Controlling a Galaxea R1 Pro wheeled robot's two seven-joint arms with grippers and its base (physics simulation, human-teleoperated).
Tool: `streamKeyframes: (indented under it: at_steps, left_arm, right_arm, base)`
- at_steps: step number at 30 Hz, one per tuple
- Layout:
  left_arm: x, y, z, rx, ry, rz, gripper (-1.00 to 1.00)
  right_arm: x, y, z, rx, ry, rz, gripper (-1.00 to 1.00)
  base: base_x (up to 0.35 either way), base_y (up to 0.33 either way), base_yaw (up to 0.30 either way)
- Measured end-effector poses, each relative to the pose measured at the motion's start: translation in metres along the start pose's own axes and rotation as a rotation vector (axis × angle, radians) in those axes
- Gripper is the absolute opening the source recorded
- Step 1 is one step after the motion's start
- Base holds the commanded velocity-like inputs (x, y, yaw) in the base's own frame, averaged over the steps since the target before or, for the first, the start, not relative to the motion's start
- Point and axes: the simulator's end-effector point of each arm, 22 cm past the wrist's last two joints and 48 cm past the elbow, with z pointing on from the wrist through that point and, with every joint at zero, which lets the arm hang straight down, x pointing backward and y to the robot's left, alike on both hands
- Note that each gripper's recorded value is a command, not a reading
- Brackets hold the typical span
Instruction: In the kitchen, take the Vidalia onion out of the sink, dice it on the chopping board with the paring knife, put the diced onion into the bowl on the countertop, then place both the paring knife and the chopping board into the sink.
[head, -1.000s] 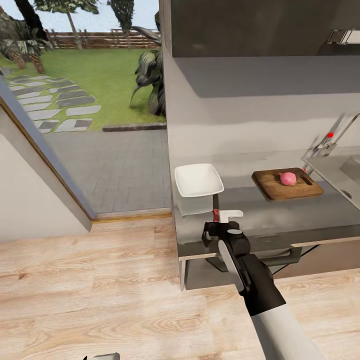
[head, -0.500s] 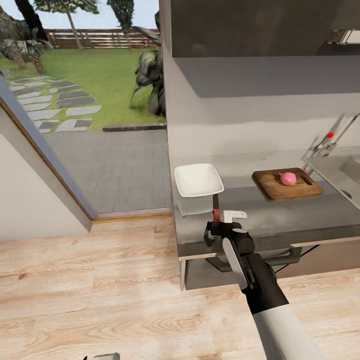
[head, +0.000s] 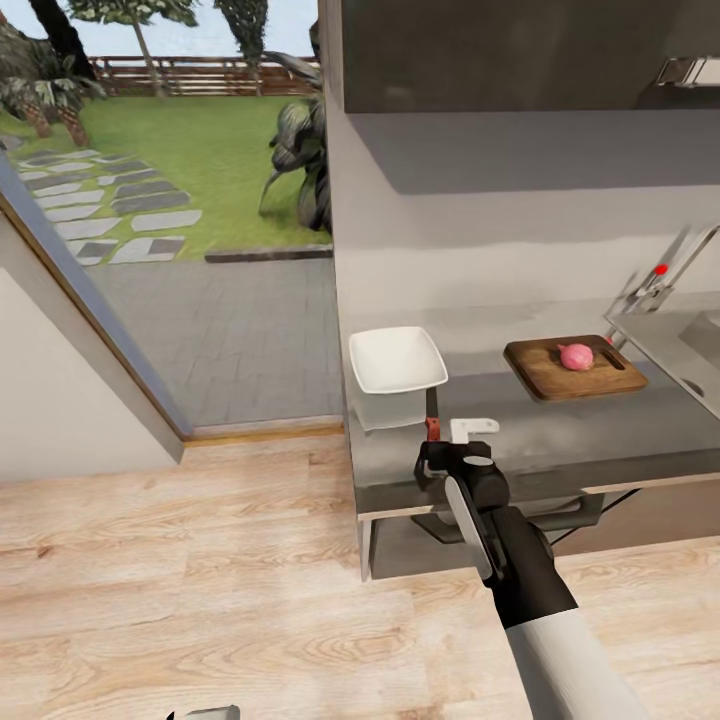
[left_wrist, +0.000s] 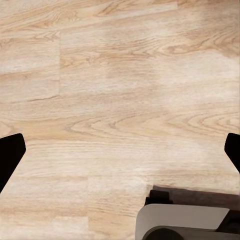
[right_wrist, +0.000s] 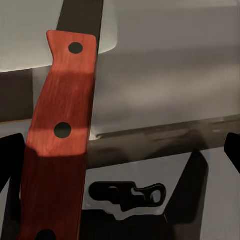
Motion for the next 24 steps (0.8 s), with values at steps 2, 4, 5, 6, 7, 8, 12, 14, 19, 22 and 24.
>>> streamKeyframes:
  at_steps: [2, 4, 5, 6, 7, 8, 12, 14, 19, 22, 24]
  left_arm:
    - [0.0002, 0.0, 0.0001, 0.0, 0.001, 0.0, 1.0]
    - [0.0005, 0.0001, 0.0, 0.0, 0.001, 0.0, 1.0]
    - [0.0006, 0.0001, 0.0, 0.0, 0.002, 0.0, 1.0]
    - [0.0005, 0.0, 0.0, 0.0, 0.001, 0.0, 1.0]
    - [0.0005, 0.0, 0.0, 0.0, 0.001, 0.0, 1.0]
    - [0.0006, 0.0, 0.0, 0.0, 0.002, 0.0, 1.0]
    - [0.0008, 0.0001, 0.0, 0.0, 0.002, 0.0, 1.0]
    - [0.0008, 0.0001, 0.0, 0.0, 0.002, 0.0, 1.0]
    - [0.0008, 0.0001, 0.0, 0.0, 0.002, 0.0, 1.0]
    - [0.0007, 0.0001, 0.0, 0.0, 0.002, 0.0, 1.0]
    - [0.0008, 0.0001, 0.0, 0.0, 0.002, 0.0, 1.0]
  right_arm:
    - [-0.0002, -0.0003, 0.0001, 0.002, 0.0, -0.002, 1.0]
    - [-0.0002, -0.0001, 0.0, 0.002, -0.001, -0.002, 1.0]
    - [-0.0002, 0.0, 0.0, 0.002, -0.001, -0.003, 1.0]
    - [-0.0003, 0.0001, 0.0, 0.002, -0.001, -0.003, 1.0]
    - [-0.0003, 0.0002, 0.0, 0.003, -0.001, -0.004, 1.0]
    - [-0.0004, 0.0004, -0.0001, 0.004, -0.001, -0.005, 1.0]
    - [-0.0005, 0.0007, -0.0001, 0.005, -0.002, -0.007, 1.0]
    - [-0.0005, 0.0008, -0.0002, 0.006, -0.002, -0.007, 1.0]
    - [-0.0005, 0.001, -0.0002, 0.007, -0.002, -0.009, 1.0]
    - [-0.0006, 0.001, -0.0002, 0.007, -0.002, -0.009, 1.0]
    - [-0.0005, 0.001, -0.0002, 0.007, -0.002, -0.008, 1.0]
  base:
    - [0.0, 0.0, 0.0]
    - [0.0, 0.0, 0.0]
    - [0.0, 0.0, 0.0]
    - [0.0, 0.0, 0.0]
    - [0.0, 0.0, 0.0]
    - [0.0, 0.0, 0.0]
    - [0.0, 0.0, 0.0]
    - [0.0, 0.0, 0.0]
    - [0.0, 0.0, 0.0]
    - [0.0, 0.0, 0.0]
    - [0.0, 0.0, 0.0]
